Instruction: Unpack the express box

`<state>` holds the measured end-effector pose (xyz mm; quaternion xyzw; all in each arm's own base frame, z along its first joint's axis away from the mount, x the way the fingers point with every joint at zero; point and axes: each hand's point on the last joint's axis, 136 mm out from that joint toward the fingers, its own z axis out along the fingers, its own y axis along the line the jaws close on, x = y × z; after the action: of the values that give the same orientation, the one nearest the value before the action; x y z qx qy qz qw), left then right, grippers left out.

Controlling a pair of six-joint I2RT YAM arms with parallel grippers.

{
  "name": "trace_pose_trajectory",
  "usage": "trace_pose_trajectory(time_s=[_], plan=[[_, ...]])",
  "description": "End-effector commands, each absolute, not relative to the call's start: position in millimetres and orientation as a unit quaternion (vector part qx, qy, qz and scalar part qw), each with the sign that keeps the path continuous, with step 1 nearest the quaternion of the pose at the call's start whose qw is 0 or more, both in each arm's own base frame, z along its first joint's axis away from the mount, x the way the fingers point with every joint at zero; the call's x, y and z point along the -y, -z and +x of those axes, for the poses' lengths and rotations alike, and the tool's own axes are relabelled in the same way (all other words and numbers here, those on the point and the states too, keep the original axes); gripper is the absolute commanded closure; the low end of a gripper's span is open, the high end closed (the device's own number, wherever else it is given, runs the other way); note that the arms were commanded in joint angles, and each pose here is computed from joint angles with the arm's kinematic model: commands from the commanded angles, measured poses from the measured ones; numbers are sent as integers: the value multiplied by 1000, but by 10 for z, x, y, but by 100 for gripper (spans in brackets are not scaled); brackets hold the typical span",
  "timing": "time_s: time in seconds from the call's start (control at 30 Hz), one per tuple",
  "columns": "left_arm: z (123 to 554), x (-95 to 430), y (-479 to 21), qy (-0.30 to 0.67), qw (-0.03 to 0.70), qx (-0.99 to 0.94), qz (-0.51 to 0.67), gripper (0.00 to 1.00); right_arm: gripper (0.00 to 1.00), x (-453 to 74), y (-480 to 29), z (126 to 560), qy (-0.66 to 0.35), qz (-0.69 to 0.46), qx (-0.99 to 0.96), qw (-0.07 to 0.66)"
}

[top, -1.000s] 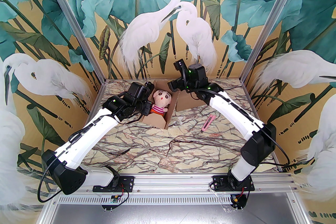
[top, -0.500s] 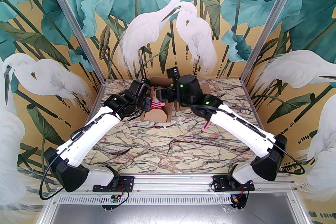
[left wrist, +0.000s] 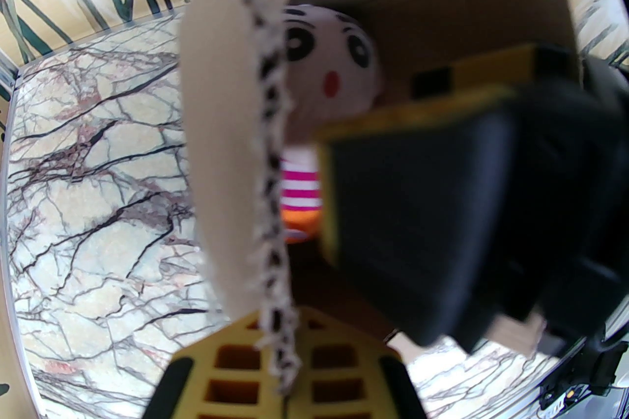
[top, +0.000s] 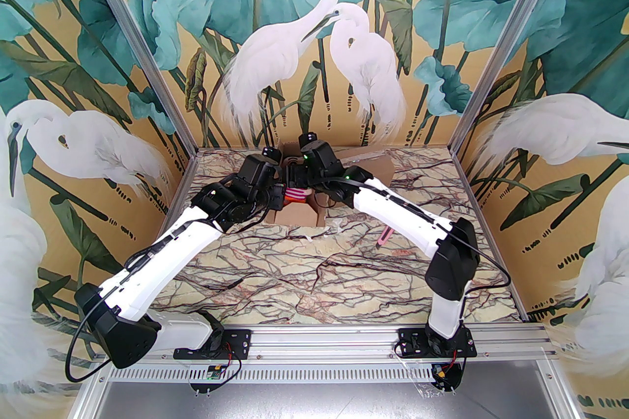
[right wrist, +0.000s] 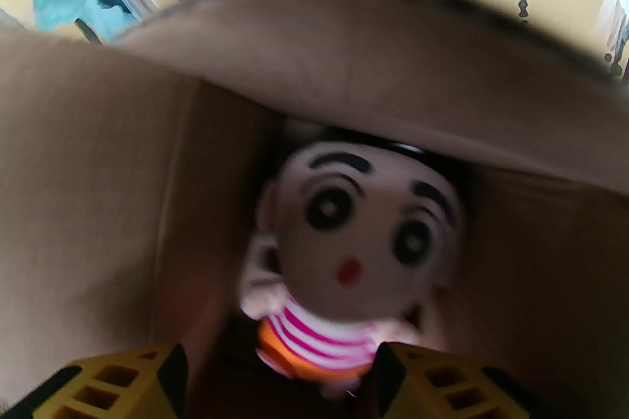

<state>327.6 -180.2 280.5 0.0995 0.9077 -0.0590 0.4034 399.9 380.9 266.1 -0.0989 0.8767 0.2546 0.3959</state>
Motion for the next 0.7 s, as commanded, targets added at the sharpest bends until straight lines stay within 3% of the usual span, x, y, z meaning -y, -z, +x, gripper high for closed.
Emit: trace_pose_trajectory(time_s=[0.0, 0.23, 0.47, 0.67], plan=[[3287, 1908, -3009, 101, 439, -888, 92, 100, 28, -3694, -2535, 4111, -237, -53, -892, 382], [3251, 2048, -3023, 129, 437, -883, 109, 100, 22, -3670, -2325, 4309, -199, -27, -900, 388], [3237, 2211, -3008, 155, 441, -874, 136, 100, 19, -3812, -1975, 4390, -215, -22, -913, 347], [3195, 2225, -2913, 142, 448, -863, 186, 100, 25, -3955, -1842, 4296, -277, -62, -908, 308]])
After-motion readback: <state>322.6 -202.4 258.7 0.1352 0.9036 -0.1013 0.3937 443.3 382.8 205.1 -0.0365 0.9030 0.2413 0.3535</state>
